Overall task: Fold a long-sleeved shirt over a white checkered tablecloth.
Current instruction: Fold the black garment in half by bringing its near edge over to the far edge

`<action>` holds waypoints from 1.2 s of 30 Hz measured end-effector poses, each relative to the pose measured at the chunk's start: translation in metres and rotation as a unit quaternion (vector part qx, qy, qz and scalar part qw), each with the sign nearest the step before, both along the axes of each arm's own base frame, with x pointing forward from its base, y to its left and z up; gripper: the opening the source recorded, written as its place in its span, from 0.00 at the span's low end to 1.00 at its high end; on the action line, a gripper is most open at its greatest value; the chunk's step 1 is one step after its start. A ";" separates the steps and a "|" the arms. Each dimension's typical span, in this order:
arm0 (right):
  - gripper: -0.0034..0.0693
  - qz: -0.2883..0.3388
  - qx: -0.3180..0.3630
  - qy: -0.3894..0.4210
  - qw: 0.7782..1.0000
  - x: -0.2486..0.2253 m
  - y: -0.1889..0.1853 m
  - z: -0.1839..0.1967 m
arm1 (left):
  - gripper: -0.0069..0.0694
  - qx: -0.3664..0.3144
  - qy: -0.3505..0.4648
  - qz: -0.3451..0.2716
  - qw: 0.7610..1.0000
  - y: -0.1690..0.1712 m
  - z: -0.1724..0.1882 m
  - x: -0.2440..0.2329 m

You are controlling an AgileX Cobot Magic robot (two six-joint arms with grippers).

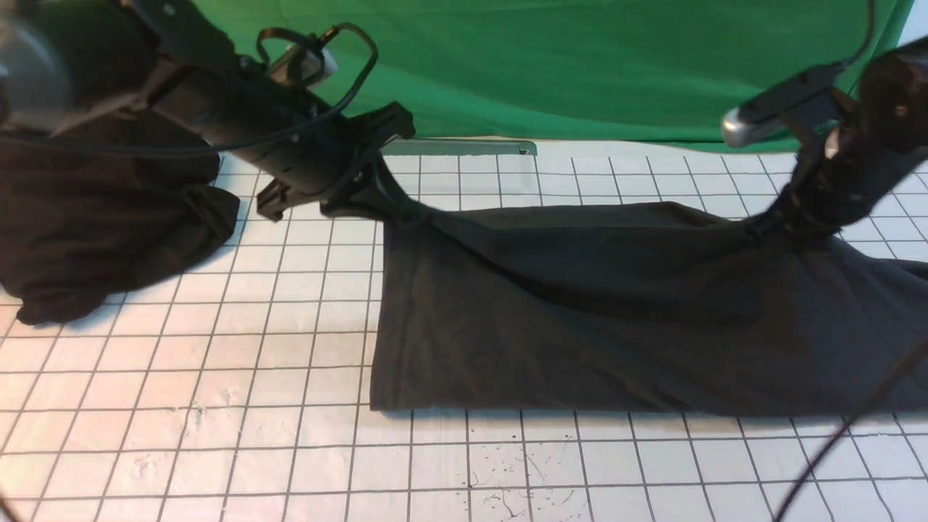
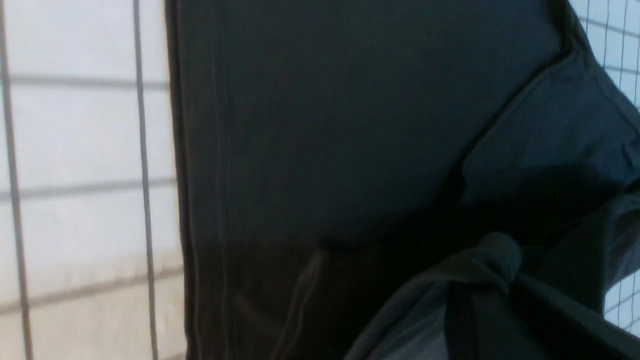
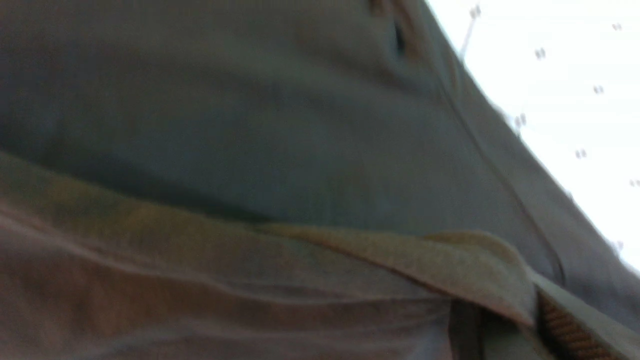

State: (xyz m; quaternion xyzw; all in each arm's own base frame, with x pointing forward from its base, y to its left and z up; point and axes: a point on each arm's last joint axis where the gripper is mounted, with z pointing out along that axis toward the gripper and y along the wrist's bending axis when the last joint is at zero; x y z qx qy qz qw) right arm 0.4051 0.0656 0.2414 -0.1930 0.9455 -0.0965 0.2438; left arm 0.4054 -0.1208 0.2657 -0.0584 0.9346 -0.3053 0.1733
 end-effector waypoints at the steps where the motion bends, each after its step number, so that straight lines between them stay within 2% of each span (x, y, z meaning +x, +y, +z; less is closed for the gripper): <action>1: 0.09 -0.001 0.001 -0.002 1.000 0.010 0.002 -0.002 | 0.11 -0.002 0.002 0.006 1.000 0.003 -0.003 0.009; 8: 0.09 0.015 -0.008 -0.015 1.000 0.058 0.010 -0.018 | 0.11 -0.013 0.023 0.067 0.997 0.026 -0.031 0.052; 13: 0.09 0.016 -0.007 -0.020 1.000 0.079 0.015 -0.030 | 0.11 -0.011 0.033 0.078 0.996 0.028 -0.054 0.065; 16: 0.09 0.017 -0.008 -0.012 1.000 0.091 0.017 -0.051 | 0.11 -0.006 0.041 0.090 0.995 0.028 -0.077 0.073; 22: 0.11 0.024 -0.005 -0.014 1.000 0.099 0.020 -0.075 | 0.13 -0.004 0.049 0.101 0.994 0.029 -0.098 0.079; 26: 0.25 0.018 0.000 -0.030 0.999 0.102 0.020 -0.076 | 0.20 -0.003 0.051 0.101 0.994 0.029 -0.100 0.079; 29: 0.43 0.009 0.006 -0.038 0.999 0.102 0.020 -0.071 | 0.31 -0.003 0.050 0.101 0.994 0.029 -0.100 0.079; 31: 0.59 0.003 0.005 -0.041 0.999 0.099 0.018 -0.059 | 0.43 -0.001 0.044 0.099 0.994 0.030 -0.096 0.079; 32: 0.60 0.002 0.005 -0.043 0.999 0.098 0.017 -0.054 | 0.44 -0.001 0.042 0.098 0.994 0.030 -0.095 0.079; 33: 0.67 -0.002 0.005 -0.051 0.999 0.095 0.015 -0.038 | 0.52 -0.001 0.034 0.097 0.995 0.032 -0.088 0.079; 34: 0.70 -0.007 0.007 -0.063 0.998 0.091 0.012 -0.021 | 0.57 0.001 0.022 0.094 0.995 0.036 -0.079 0.078; 35: 0.70 -0.015 0.008 -0.071 0.997 0.087 0.007 -0.005 | 0.62 0.002 0.007 0.092 0.996 0.039 -0.067 0.077; 36: 0.70 -0.018 0.009 -0.077 0.997 0.084 0.004 0.005 | 0.62 0.003 0.004 0.093 0.996 0.040 -0.064 0.077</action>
